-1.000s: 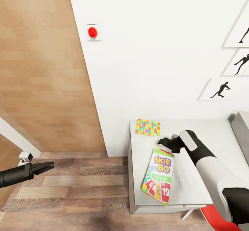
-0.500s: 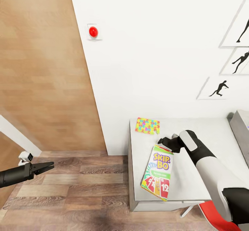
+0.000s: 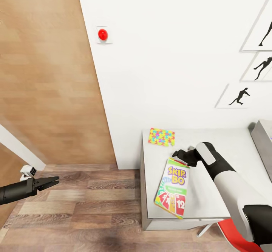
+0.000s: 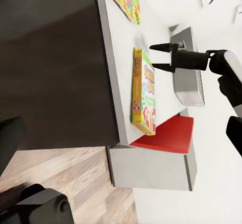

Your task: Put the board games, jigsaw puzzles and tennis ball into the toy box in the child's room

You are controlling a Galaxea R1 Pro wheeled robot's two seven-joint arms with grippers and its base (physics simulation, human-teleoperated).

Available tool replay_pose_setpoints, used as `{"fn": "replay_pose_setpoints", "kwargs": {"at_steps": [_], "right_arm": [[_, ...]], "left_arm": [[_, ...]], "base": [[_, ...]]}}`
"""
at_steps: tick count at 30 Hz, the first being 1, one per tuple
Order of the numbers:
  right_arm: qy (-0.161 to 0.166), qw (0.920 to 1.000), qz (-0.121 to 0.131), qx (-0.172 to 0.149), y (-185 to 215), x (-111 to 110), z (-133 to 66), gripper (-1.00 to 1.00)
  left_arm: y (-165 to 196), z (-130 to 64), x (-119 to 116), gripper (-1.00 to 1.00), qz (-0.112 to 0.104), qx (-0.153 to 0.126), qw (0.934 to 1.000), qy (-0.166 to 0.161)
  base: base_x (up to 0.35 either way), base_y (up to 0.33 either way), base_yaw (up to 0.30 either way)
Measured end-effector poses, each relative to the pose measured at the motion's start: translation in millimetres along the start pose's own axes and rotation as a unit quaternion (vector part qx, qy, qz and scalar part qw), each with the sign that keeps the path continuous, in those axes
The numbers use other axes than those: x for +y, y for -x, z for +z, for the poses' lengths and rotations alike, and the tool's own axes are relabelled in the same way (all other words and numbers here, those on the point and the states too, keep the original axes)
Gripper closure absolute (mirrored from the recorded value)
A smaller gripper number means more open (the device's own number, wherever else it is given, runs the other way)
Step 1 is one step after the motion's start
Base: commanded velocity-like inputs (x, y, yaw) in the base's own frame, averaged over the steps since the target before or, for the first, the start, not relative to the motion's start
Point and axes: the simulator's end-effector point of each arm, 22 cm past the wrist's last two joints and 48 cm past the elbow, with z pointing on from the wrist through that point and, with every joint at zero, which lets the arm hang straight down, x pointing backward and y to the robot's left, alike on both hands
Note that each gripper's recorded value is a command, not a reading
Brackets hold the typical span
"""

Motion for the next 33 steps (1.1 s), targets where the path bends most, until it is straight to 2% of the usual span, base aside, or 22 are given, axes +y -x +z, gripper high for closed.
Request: {"fn": "replay_pose_setpoints", "kwargs": {"at_steps": [25,33], "right_arm": [[-0.004,1.0000,0.002,0.008,-5,-5,10.1,-1.00],[-0.005,1.0000,0.001,0.008,-5,-5,10.4,-1.00]], "left_arm": [[-3,2.8,8,-1.00,-0.008,0.004,1.0000,0.003],[-3,2.9,8,-1.00,-0.008,0.004,1.0000,0.003]], "base": [[0.000,0.011,0.000],[-0.078,0.054,0.000]]}}
